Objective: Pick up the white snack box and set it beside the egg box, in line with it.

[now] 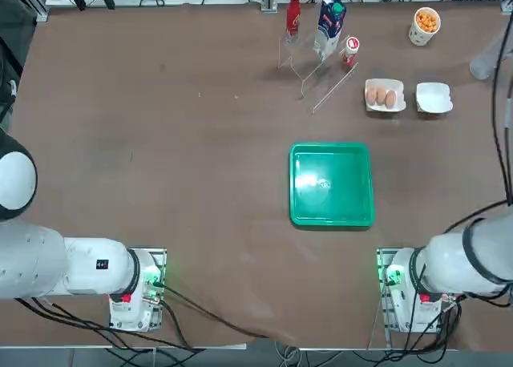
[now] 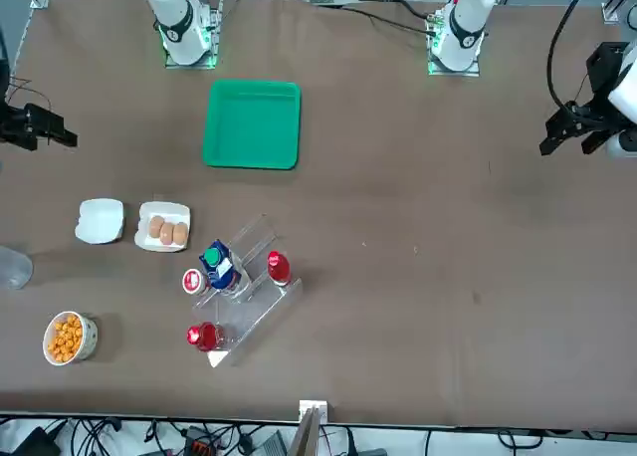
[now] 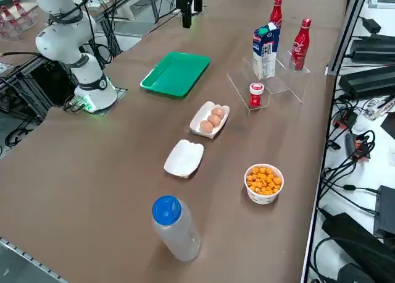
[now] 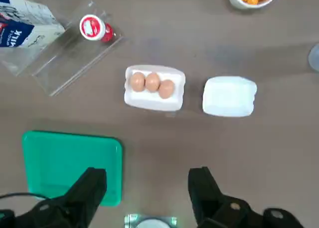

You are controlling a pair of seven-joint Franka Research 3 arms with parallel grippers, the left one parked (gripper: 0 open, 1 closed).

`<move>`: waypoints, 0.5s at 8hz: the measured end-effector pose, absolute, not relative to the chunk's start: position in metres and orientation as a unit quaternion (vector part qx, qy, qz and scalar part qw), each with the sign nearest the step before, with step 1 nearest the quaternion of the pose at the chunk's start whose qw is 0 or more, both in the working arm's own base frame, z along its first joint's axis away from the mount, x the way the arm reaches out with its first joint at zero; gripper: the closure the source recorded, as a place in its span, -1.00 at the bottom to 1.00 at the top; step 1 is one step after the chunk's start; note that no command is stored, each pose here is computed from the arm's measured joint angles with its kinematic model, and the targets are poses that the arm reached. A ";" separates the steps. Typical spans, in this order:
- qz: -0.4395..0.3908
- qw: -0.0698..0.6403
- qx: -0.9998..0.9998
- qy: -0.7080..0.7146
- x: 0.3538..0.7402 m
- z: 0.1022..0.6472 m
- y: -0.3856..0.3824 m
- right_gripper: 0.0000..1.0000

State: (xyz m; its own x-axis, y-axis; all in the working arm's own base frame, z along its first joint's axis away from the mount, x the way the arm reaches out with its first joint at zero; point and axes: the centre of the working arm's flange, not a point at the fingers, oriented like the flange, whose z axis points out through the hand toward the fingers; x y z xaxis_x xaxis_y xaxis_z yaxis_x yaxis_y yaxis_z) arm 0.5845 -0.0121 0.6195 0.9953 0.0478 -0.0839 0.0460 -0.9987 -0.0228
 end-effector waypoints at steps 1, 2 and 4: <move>0.017 0.006 -0.999 -0.029 0.572 0.608 -0.007 -1.00; 0.013 0.004 -1.000 -0.023 0.555 0.599 -0.008 -1.00; 0.014 -0.011 -1.000 -0.013 0.533 0.600 -0.007 -1.00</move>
State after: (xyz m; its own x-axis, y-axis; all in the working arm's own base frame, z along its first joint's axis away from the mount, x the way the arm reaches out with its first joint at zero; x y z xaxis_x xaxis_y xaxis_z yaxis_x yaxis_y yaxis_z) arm 0.5334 -0.0073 0.6000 0.9992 0.0264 -0.0291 0.0271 -0.9994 0.0216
